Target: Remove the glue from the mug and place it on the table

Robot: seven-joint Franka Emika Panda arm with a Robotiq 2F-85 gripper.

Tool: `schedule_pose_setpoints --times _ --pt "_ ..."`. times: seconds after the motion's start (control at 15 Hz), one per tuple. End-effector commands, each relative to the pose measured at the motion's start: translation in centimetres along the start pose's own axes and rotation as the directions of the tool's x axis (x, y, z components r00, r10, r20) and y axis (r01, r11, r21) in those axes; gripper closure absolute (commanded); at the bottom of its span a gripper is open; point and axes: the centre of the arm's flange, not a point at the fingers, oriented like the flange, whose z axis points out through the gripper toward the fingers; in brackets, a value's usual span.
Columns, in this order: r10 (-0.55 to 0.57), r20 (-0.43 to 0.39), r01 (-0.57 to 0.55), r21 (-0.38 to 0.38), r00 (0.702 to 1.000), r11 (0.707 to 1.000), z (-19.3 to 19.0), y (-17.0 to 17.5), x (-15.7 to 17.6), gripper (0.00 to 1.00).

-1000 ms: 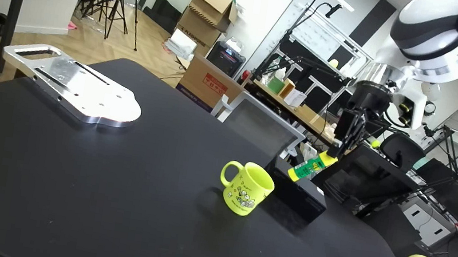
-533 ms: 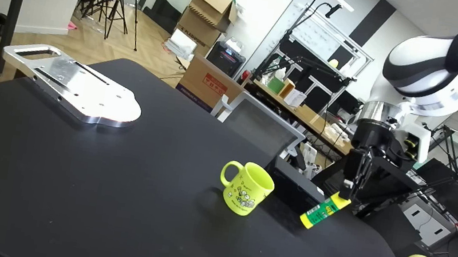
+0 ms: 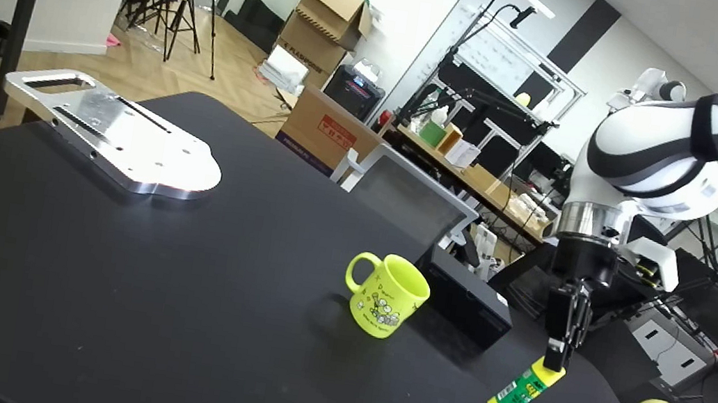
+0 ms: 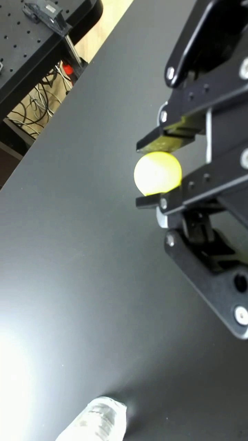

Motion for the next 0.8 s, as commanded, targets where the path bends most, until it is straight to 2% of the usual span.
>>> schedule_pose_setpoints --times 0.0,0.67,0.73 --pt "0.084 -0.043 -0.087 -0.073 0.996 0.994 1.4 -0.2 -2.1 0.91" --pt "0.157 -0.152 -0.177 -0.130 0.976 0.976 3.6 0.0 -2.1 0.91" --pt "0.166 -0.158 -0.186 -0.126 0.973 0.974 3.6 0.0 -2.3 0.41"
